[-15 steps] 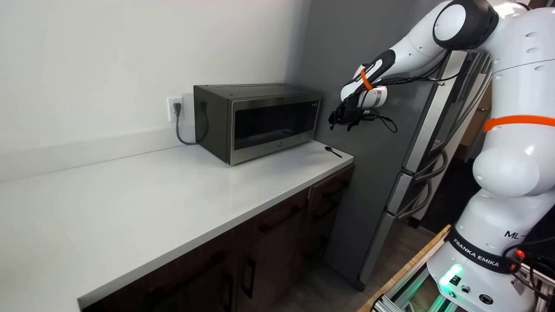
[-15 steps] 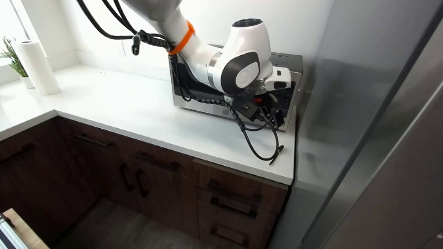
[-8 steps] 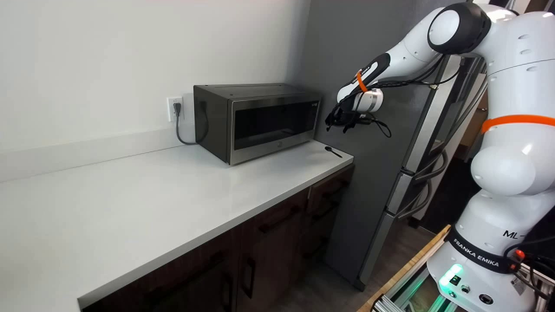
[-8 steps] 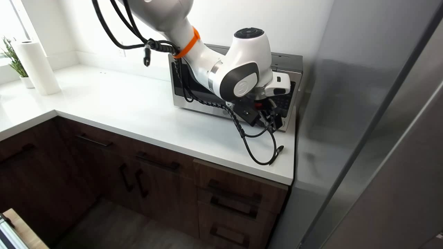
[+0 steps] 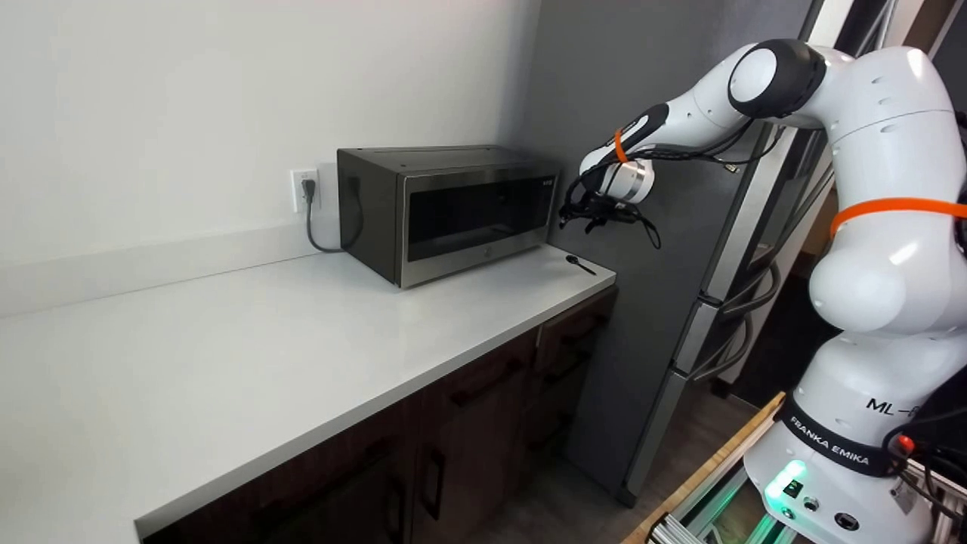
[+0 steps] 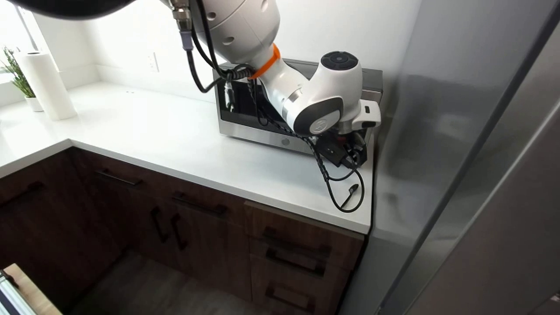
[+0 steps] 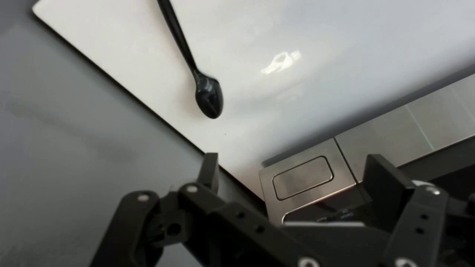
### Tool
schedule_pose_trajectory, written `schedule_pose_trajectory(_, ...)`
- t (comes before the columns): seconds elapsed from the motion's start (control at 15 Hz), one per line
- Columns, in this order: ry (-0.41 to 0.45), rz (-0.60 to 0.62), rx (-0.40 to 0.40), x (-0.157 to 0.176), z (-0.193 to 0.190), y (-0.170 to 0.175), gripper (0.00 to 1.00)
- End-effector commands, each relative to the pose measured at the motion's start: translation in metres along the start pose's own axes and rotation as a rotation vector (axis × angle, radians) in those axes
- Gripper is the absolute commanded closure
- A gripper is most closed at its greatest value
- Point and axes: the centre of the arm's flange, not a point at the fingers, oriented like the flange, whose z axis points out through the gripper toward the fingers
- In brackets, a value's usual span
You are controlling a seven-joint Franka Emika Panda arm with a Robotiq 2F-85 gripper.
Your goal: Press a button on the microwave, then open it
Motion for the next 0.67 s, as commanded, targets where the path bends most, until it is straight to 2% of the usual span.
schedule_pose_trajectory(0.0,0.0,0.0,-0.001,0.0,0.0,0.001,0.0)
schedule_pose_trajectory(0.4,0.0,-0.006,0.002,0.0,0.0,-0.004,0.0)
schedule_pose_trajectory(0.47,-0.006,-0.042,-0.018,0.0,0.002,-0.005,0.0)
schedule_pose_trajectory(0.6,-0.023,-0.136,0.008,0.001,0.01,0.002,0.0)
